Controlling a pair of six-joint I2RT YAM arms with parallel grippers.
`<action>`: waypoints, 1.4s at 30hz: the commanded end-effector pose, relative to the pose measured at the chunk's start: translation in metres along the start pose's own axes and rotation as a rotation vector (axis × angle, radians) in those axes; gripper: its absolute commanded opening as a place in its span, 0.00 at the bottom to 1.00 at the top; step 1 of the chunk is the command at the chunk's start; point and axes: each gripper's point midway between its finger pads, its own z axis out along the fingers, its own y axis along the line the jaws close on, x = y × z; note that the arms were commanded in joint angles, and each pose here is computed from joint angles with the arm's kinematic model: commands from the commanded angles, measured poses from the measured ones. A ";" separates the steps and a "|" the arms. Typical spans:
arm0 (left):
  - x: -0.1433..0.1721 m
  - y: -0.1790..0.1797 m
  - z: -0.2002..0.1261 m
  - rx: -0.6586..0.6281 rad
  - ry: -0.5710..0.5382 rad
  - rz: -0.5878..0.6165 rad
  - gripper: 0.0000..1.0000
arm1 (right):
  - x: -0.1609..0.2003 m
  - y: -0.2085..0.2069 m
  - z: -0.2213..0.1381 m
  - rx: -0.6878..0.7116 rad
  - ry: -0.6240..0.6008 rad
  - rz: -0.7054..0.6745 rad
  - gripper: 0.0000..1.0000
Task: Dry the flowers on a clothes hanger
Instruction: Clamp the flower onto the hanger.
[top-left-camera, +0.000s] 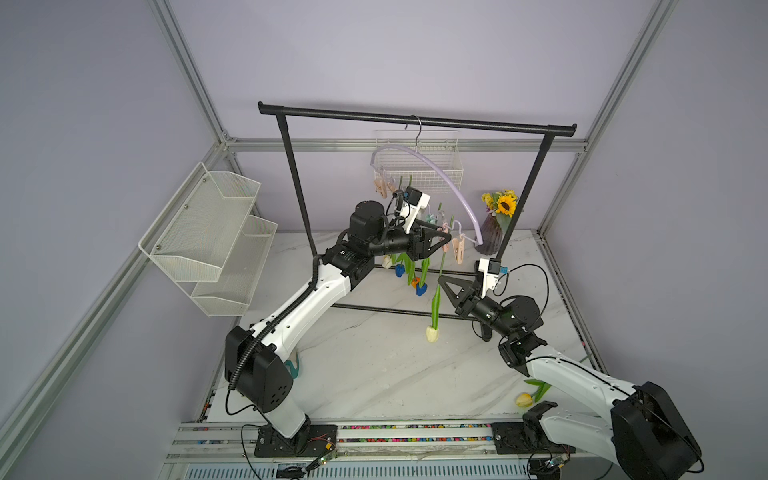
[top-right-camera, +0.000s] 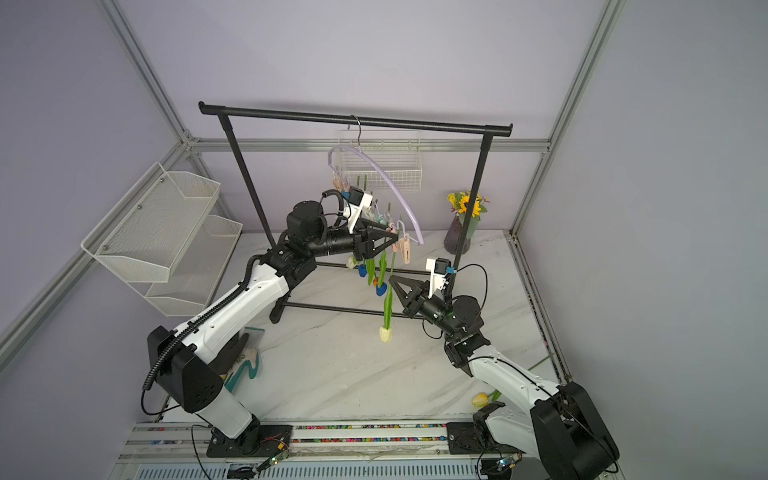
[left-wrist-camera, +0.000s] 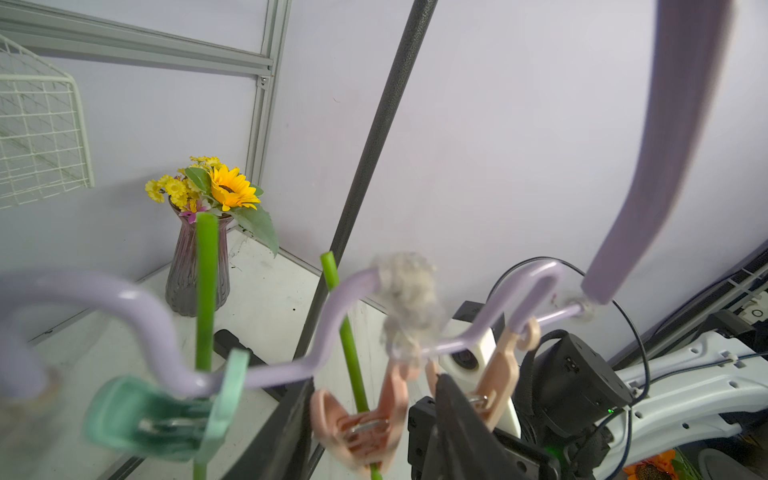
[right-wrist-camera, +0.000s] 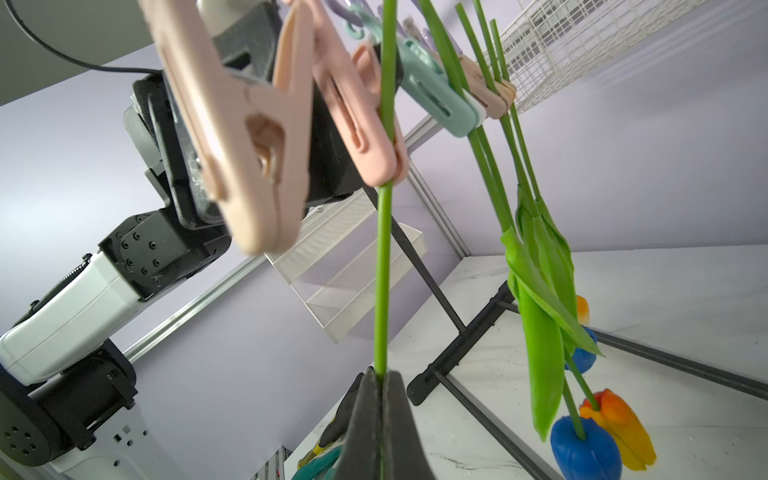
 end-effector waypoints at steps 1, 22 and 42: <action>-0.026 -0.014 -0.009 0.022 -0.067 0.055 0.54 | -0.008 0.004 0.003 0.001 -0.022 -0.030 0.00; -0.037 -0.029 -0.026 0.032 -0.101 0.065 0.71 | -0.008 -0.014 0.002 0.172 0.055 -0.034 0.15; -0.015 -0.020 -0.050 -0.061 -0.052 0.060 0.74 | -0.015 -0.078 -0.073 0.762 0.041 0.029 0.56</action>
